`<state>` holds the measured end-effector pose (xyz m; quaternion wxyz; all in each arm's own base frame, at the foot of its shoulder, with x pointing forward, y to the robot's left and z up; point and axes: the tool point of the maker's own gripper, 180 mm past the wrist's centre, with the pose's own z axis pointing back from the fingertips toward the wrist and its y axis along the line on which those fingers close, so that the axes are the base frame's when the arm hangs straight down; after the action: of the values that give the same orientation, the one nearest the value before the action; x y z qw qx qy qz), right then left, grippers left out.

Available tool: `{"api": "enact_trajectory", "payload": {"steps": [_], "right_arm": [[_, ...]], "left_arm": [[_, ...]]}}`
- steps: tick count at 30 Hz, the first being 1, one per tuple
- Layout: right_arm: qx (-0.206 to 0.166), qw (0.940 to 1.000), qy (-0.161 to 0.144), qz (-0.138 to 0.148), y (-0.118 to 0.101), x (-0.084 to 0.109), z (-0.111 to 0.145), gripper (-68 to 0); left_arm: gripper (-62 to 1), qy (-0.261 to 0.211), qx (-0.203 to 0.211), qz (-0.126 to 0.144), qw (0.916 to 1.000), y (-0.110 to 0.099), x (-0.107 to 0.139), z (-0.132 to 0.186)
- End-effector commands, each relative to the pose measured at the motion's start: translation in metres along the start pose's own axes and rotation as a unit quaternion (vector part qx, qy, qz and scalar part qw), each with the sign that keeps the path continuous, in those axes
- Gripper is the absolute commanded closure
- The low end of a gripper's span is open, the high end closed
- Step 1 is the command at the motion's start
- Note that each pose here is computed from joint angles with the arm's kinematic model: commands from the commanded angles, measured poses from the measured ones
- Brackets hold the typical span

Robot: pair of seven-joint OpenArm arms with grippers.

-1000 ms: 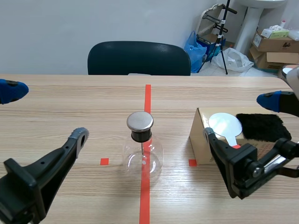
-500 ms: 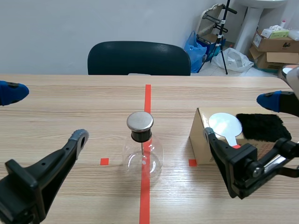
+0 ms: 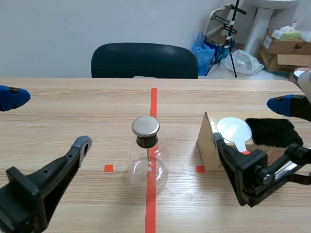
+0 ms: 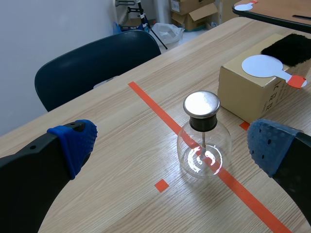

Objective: Do the electroscope experiment

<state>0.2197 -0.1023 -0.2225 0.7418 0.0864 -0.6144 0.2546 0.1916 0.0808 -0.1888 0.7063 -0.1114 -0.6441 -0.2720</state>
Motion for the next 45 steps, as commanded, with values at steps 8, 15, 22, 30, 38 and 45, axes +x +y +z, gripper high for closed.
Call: {"api": "enact_trajectory", "payload": {"steps": [8,15,22,30,38,45], "right_arm": [[-0.002,0.9998,-0.019,0.000,-0.0024,0.0088,-0.0015,-67.9],[-0.002,0.9998,-0.019,0.000,-0.0024,0.0088,-0.0015,-67.9],[-0.002,0.9998,-0.019,0.000,-0.0024,0.0088,-0.0015,-67.9],[-0.002,0.9998,-0.019,0.000,-0.0024,0.0088,-0.0015,-67.9],[-0.002,0.9998,-0.019,0.000,-0.0024,0.0088,-0.0015,-67.9],[-0.002,0.9998,-0.018,0.000,-0.0024,0.0087,-0.0015,-67.9]], "left_arm": [[-62.3,-0.007,0.003,0.004,1.0000,0.0004,0.0033,0.0007],[-62.3,-0.006,0.003,0.004,1.0000,0.0004,0.0026,0.0007],[-62.3,-0.006,0.003,0.004,1.0000,0.0004,0.0027,0.0007],[-62.3,-0.003,0.002,-0.001,1.0000,0.0001,0.0016,0.0007],[-62.3,-0.003,0.002,-0.001,1.0000,0.0001,0.0018,0.0006],[-62.3,-0.003,0.002,-0.001,1.0000,0.0001,0.0018,0.0006]]}}
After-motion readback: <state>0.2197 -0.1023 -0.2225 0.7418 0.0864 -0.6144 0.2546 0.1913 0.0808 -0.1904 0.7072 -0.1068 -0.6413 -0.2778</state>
